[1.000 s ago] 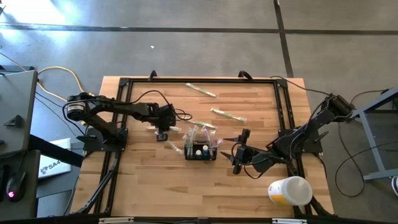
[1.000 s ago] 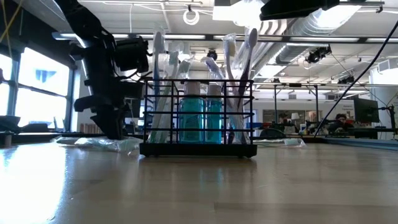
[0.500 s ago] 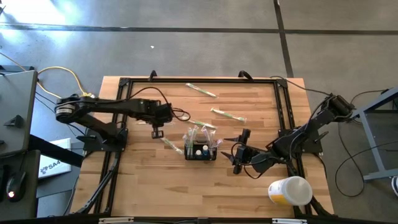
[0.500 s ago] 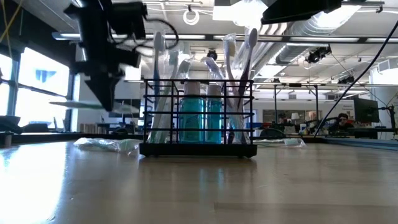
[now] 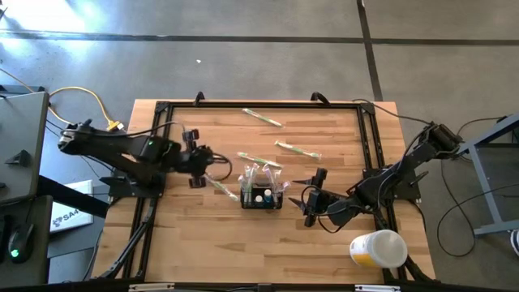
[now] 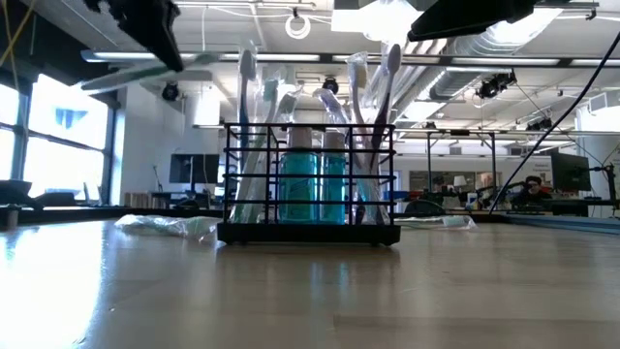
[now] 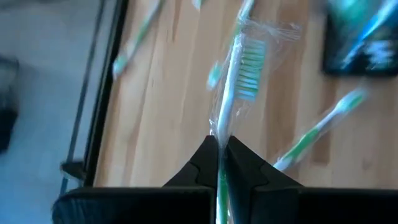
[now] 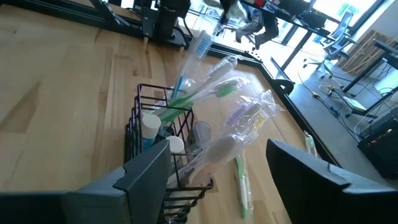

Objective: Pick & Place toothbrushing station
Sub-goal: Put the green toothbrush into the wire organizer

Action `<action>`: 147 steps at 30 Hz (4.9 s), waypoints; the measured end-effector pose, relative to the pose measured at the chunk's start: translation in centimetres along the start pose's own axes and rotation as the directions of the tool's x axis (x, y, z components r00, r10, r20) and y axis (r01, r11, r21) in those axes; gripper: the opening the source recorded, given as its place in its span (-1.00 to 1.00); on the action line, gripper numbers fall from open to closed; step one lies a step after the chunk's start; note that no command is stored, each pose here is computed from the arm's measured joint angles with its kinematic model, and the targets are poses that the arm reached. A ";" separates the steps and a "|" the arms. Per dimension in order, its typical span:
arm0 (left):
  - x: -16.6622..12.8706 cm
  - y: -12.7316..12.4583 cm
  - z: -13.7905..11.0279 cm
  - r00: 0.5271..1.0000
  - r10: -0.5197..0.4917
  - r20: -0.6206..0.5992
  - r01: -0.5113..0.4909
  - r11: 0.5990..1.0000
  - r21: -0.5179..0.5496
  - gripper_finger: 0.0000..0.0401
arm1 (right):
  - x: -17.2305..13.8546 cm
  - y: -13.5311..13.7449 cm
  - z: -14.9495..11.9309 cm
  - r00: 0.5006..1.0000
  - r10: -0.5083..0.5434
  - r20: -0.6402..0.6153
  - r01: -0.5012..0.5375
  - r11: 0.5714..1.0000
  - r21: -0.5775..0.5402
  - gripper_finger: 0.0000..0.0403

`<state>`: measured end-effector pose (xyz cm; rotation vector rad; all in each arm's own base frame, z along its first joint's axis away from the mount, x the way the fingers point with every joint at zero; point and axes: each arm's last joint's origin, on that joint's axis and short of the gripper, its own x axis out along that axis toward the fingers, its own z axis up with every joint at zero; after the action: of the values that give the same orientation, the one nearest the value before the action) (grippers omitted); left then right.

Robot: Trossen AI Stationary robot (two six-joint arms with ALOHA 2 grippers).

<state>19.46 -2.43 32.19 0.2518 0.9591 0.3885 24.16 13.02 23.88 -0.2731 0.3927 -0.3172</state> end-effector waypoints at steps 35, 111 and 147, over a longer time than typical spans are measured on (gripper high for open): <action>-2.8 -12.2 2.4 0.562 -0.181 0.807 0.396 0.916 -0.070 -0.99 | -0.1 0.7 1.4 0.972 0.210 0.107 -0.208 0.978 -0.031 0.28; 8.1 -16.3 10.3 0.273 -0.398 0.876 0.568 0.801 0.187 -0.26 | -1.1 1.3 4.2 0.834 0.397 0.383 -0.363 0.918 -0.161 -0.95; 3.5 -12.3 6.5 0.751 -0.276 0.600 0.337 0.942 0.011 -0.14 | 1.1 -0.9 1.2 0.928 0.129 0.349 -0.168 0.982 0.086 -0.95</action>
<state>29.21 -12.30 28.55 0.1064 0.3390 0.0337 25.39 12.08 24.86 -0.1796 0.0498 -0.1372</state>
